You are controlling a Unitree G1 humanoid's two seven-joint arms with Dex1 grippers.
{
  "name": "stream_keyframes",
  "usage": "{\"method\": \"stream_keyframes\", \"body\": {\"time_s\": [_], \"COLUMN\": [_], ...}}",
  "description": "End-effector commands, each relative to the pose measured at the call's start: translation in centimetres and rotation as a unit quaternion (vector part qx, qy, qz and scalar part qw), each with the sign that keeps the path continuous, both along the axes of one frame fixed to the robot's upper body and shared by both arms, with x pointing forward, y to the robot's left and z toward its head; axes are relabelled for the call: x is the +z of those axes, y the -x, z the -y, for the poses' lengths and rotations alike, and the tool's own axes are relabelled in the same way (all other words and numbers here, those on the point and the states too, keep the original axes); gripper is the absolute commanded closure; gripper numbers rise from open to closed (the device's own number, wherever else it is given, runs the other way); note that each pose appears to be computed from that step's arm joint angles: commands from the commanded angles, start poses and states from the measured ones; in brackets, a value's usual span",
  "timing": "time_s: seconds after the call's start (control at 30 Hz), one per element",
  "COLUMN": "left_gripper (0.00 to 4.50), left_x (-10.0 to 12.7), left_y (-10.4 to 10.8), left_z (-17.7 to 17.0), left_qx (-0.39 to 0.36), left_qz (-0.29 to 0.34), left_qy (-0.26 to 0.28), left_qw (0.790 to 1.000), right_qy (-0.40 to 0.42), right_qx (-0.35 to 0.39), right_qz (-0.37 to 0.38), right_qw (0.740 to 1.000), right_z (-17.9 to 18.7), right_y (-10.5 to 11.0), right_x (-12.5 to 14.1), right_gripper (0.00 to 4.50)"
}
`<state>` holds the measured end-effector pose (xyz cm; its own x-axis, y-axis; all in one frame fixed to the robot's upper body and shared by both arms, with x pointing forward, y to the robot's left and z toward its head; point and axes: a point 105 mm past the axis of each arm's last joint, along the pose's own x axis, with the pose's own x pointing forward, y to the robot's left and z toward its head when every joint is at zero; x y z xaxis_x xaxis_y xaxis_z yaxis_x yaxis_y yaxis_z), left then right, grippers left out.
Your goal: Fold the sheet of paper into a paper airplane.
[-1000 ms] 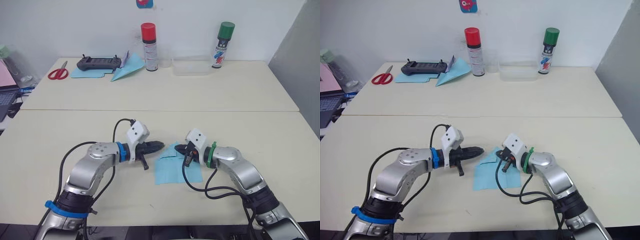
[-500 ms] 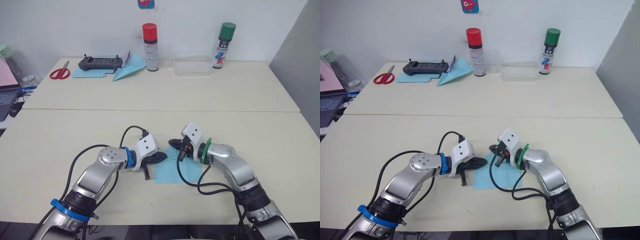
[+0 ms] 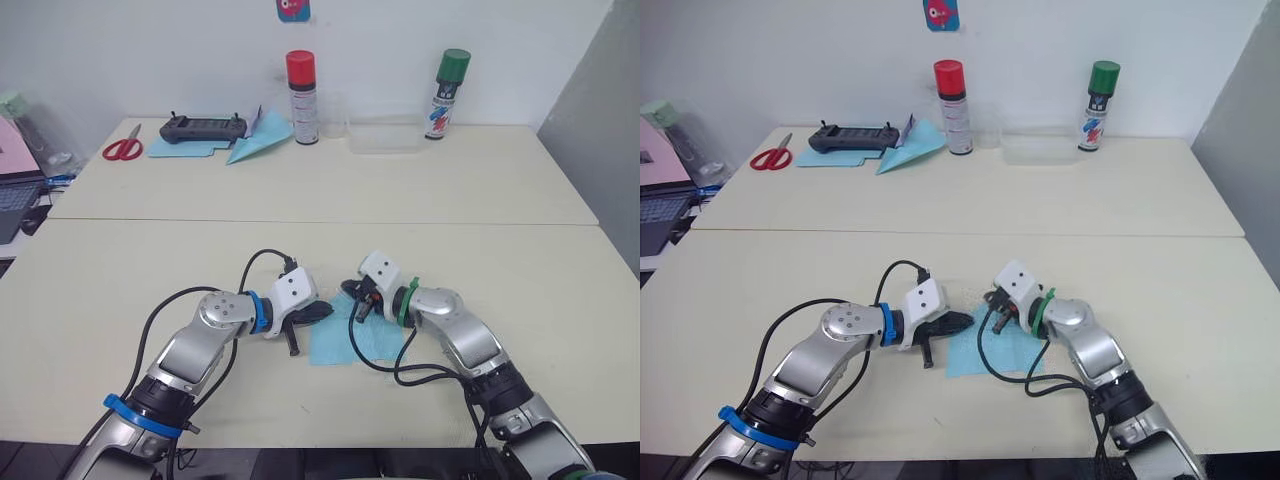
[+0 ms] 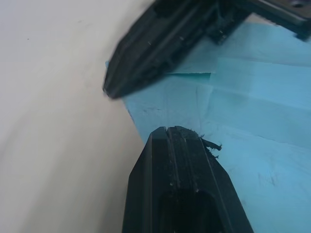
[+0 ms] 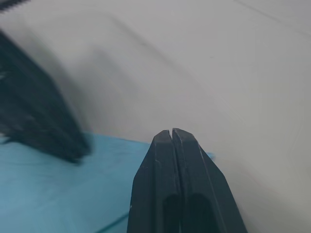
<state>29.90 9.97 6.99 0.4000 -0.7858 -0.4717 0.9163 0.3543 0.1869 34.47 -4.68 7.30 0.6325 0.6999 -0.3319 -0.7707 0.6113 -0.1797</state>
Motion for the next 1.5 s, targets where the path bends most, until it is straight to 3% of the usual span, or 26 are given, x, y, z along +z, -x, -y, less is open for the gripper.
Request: {"method": "stream_keyframes", "body": {"time_s": [0.03, 0.23, 0.37, 0.53, 0.67, 0.73, 0.8, 0.9, 1.07, 1.5], "left_gripper": [4.49, 4.49, 4.49, 4.49, 4.50, 4.50, 4.50, 4.50, 4.50, 4.50], "left_x": [-0.9, -0.9, -0.8, -0.9, -1.0, -1.0, -1.1, -1.1, -0.8, -0.8], "left_y": [-0.1, -0.3, -0.4, -0.3, -0.3, -0.2, -0.2, -0.1, 0.0, 0.3], "left_z": [-0.6, -0.3, 0.0, 0.3, 0.4, 0.4, 0.4, 0.5, 0.8, 1.2], "left_qx": [0.016, 0.011, 0.007, 0.005, 0.004, 0.004, 0.004, 0.003, 0.005, 0.011], "left_qz": [-0.016, -0.015, -0.013, -0.012, -0.011, -0.011, -0.012, -0.012, -0.013, -0.016], "left_qy": [-0.017, -0.016, -0.012, -0.010, -0.008, -0.006, -0.006, -0.006, 0.002, 0.009], "left_qw": [1.000, 1.000, 1.000, 1.000, 1.000, 1.000, 1.000, 1.000, 1.000, 1.000], "right_qy": [0.026, 0.020, -0.020, -0.023, -0.084, -0.098, -0.127, -0.177, -0.191, -0.175], "right_qx": [-0.070, -0.070, -0.072, -0.059, -0.075, -0.089, -0.075, -0.056, -0.073, -0.082], "right_qz": [0.006, 0.014, 0.021, -0.016, -0.102, -0.128, -0.200, -0.322, -0.389, -0.421], "right_qw": [0.997, 0.997, 0.997, 0.998, 0.988, 0.983, 0.969, 0.928, 0.898, 0.886], "right_z": [3.2, 3.9, 4.5, 6.4, 9.0, 9.6, 9.3, 8.9, 9.1, 7.5], "right_y": [-1.3, -1.1, -1.1, -0.1, 1.1, 1.4, 2.7, 4.9, 5.9, 6.3], "right_x": [-0.6, 0.0, 2.4, 3.2, 4.8, 5.3, 5.1, 4.6, 3.4, 1.3], "right_gripper": [4.50, 4.50, 4.50, 4.50, 3.60, 2.91, 2.18, 2.18, 2.18, 2.18]}}
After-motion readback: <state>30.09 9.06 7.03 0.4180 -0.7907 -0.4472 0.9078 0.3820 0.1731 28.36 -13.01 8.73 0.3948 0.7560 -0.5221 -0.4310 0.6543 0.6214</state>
